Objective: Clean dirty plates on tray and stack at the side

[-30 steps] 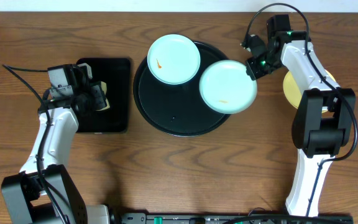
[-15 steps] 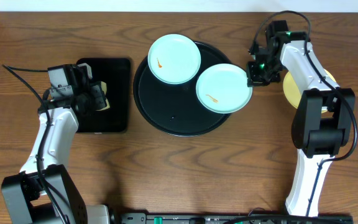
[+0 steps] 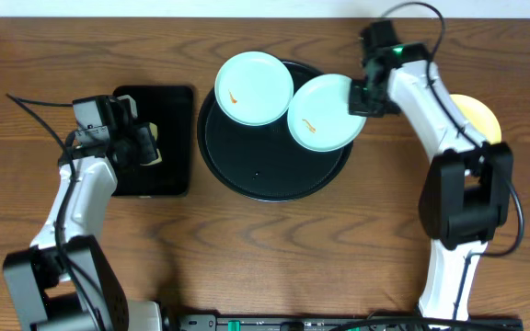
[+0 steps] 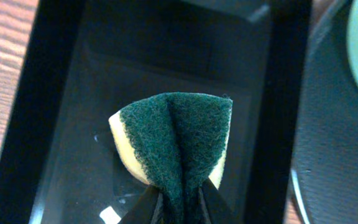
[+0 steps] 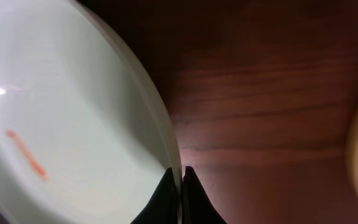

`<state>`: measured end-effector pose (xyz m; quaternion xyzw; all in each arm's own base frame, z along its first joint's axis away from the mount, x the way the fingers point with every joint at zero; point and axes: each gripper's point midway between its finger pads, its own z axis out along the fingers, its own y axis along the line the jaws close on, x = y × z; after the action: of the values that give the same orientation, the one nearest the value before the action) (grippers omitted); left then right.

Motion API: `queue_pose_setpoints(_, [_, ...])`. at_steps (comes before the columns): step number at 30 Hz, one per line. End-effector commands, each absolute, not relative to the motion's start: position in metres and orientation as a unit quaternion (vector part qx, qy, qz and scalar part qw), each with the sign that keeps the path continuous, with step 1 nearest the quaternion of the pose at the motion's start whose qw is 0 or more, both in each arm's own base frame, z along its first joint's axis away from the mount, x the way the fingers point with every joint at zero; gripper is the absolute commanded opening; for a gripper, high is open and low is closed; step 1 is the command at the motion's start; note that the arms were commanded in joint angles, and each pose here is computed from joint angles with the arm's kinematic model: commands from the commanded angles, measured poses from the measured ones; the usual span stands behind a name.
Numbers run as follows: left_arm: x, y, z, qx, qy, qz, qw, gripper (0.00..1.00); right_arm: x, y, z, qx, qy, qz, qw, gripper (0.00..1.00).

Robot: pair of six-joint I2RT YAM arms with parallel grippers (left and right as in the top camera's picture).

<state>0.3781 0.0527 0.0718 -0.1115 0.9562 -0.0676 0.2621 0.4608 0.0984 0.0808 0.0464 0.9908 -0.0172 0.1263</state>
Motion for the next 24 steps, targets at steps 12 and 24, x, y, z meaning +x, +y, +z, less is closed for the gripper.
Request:
queue_pose_setpoints(12, [0.379, 0.055, 0.032, -0.095, 0.967, -0.056, 0.231, 0.15, 0.446, 0.112, 0.123, 0.067, 0.968, -0.138, 0.197, 0.01])
queue_pose_setpoints(24, [0.38, 0.055, 0.014, -0.095, 0.967, -0.057, 0.229, 0.14, 0.438, 0.102, 0.131, 0.069, 0.97, -0.141, 0.186, 0.02])
